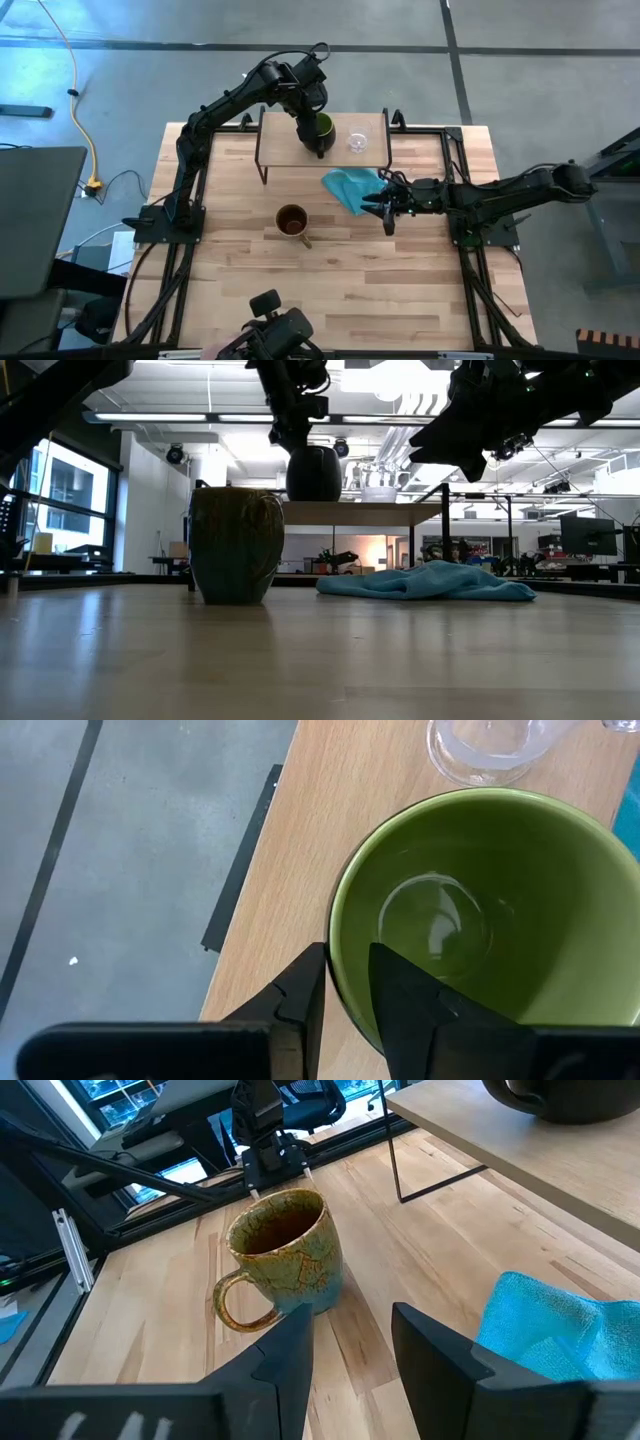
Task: Stack small to large cups/mugs on shelf
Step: Put the black mug on the shelf
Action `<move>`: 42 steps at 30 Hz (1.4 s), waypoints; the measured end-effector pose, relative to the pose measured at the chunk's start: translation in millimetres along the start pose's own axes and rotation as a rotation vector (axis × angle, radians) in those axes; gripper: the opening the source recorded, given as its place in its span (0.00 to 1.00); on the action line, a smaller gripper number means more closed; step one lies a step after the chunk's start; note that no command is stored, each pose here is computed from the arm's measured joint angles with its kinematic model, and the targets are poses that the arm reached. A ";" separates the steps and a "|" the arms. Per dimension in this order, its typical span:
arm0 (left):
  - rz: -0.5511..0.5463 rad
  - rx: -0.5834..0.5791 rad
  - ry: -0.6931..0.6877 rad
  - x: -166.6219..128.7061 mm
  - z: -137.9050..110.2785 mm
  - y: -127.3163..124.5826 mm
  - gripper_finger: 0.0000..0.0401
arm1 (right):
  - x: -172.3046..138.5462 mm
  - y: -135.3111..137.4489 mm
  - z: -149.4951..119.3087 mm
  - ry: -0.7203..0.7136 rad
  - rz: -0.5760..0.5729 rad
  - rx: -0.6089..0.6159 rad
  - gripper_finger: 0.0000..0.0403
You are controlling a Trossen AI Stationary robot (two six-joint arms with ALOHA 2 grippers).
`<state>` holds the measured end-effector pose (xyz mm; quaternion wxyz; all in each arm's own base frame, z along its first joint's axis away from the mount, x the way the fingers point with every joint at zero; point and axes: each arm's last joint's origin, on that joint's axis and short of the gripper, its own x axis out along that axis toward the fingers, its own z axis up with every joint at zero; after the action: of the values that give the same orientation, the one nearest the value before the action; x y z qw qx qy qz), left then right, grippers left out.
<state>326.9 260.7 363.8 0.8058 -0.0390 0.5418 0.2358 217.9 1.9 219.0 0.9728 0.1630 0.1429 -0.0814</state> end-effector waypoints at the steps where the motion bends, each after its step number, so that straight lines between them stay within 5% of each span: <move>1: 0.000 0.000 0.000 0.0 0.0 0.0 0.17 | 0.0 0.0 0.0 0.000 0.000 0.000 0.32; 42: -0.045 -0.028 -0.016 -0.7 0.4 -1.1 0.17 | 0.0 -0.3 -0.2 0.001 -0.008 -0.001 0.32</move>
<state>327.6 259.6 364.4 0.8146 -0.0607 0.5311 0.2253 217.8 1.7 218.7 0.9725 0.1622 0.1438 -0.0849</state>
